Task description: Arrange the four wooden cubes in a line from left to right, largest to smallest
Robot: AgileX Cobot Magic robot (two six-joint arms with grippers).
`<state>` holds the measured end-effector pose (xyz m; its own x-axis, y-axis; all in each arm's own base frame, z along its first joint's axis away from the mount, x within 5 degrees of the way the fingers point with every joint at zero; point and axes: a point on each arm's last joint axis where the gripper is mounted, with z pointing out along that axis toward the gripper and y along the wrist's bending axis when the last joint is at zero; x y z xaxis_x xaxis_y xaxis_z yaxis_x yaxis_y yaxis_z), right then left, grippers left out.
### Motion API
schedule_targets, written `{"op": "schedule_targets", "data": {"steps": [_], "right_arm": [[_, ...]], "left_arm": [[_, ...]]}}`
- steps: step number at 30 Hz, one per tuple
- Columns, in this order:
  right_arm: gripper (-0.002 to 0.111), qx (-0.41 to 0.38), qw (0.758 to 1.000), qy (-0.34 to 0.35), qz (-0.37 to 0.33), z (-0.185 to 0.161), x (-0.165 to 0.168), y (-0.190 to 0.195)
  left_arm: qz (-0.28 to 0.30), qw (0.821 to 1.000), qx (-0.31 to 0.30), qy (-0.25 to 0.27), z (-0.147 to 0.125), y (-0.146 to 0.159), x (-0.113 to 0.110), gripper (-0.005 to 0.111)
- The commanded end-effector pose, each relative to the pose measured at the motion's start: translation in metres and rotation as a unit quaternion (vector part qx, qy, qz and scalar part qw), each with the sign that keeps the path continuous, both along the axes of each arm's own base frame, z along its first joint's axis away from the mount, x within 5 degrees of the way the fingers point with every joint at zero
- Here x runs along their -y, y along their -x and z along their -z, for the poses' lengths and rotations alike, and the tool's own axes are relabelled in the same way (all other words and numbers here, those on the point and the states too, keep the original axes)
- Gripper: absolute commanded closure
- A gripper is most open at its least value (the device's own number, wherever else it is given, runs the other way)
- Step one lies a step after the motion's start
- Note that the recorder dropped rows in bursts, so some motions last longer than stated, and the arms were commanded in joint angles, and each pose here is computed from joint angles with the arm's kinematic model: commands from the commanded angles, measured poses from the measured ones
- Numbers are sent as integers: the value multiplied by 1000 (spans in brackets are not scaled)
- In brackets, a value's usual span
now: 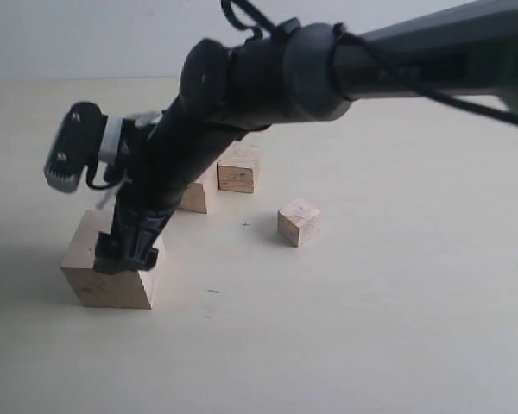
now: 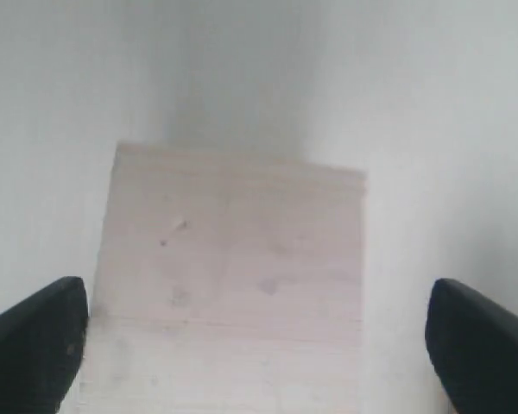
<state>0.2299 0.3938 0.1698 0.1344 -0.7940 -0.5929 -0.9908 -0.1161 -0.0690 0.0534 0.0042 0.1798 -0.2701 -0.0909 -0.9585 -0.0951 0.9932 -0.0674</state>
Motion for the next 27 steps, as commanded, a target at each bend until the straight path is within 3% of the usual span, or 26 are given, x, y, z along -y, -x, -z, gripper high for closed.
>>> {"op": "schedule_targets", "data": {"steps": [1,6,11,18,27], "right_arm": [[3,32,997,-67,23,-70,11,5],[3,68,991,-103,52,-128,32,11],[3,86,983,-88,138,-146,63,-15],[3,64,970,-64,225,-132,97,-61],[3,36,973,-5,230,-66,91,-88]], "left_arm": [[3,1000,8,-2,-2,0,0,107],[3,1000,8,-2,-2,0,0,107],[3,1000,8,-2,-2,0,0,107],[3,1000,8,-2,-2,0,0,107],[3,1000,8,-2,-2,0,0,107]]}}
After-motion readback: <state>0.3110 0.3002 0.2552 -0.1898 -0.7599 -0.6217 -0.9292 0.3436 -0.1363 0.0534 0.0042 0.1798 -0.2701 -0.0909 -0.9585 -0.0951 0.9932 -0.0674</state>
